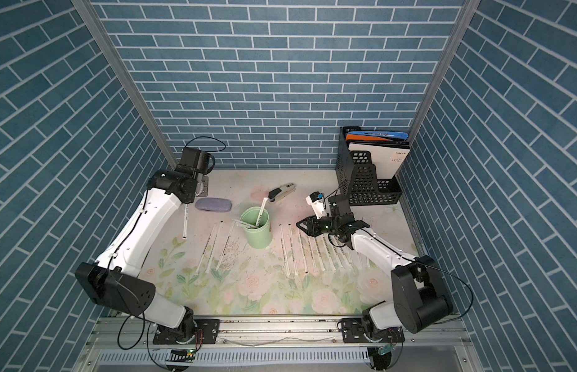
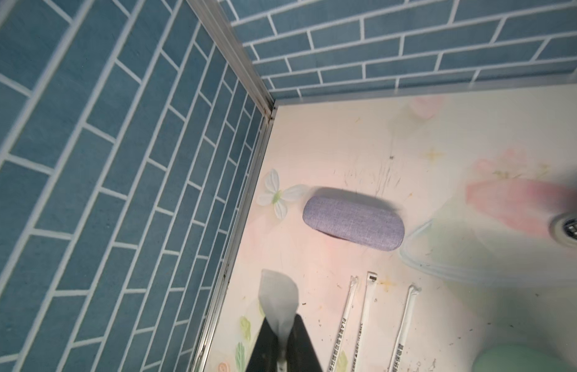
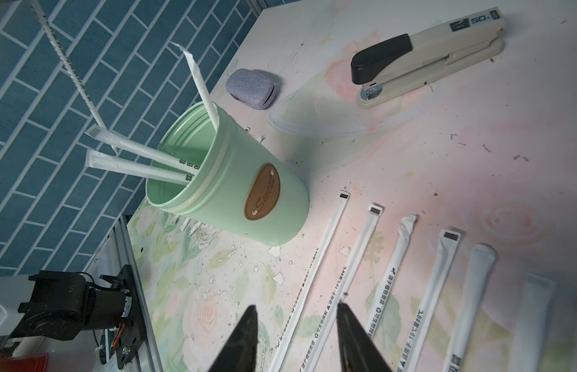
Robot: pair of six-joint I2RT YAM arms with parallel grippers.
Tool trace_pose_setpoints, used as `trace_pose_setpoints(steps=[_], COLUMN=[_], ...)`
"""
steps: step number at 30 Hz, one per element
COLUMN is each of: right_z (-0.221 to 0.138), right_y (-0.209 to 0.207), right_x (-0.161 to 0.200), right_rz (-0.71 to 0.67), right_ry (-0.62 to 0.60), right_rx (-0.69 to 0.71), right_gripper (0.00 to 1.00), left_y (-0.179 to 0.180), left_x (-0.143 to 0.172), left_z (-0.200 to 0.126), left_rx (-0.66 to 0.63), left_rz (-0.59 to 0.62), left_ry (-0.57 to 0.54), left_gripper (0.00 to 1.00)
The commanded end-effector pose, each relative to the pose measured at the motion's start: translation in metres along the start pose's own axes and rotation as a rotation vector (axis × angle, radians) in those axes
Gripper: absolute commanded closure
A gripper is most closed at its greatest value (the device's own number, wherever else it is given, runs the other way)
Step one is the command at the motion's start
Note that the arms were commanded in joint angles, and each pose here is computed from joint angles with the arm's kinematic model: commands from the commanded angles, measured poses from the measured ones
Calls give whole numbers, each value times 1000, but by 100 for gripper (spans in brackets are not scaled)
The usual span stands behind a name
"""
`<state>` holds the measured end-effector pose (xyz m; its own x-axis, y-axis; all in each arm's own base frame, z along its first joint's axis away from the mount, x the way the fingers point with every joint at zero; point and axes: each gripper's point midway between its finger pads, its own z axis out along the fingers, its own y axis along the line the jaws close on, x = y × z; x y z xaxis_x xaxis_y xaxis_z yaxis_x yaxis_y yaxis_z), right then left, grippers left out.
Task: Take the straws out of the storage container
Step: Place the straw at the center of the board.
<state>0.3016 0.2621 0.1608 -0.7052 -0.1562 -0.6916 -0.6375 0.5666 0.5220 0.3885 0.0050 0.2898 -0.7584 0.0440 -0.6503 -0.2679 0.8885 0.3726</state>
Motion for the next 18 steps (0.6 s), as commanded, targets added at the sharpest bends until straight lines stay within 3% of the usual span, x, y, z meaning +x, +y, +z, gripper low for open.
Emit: trace_pose_setpoints(steps=[1,18], right_z=[3,11], right_y=[5,2], right_x=[0,2], right_rz=[-23,-24], right_ry=[-10,-5], right_rx=[-35,-55], right_gripper=[60,59], left_y=[-5,-40], left_x=[27,101], left_z=[27,110], left_rx=[-10,-14], left_rz=[25,162], left_ry=[105,328], left_gripper=[91,92])
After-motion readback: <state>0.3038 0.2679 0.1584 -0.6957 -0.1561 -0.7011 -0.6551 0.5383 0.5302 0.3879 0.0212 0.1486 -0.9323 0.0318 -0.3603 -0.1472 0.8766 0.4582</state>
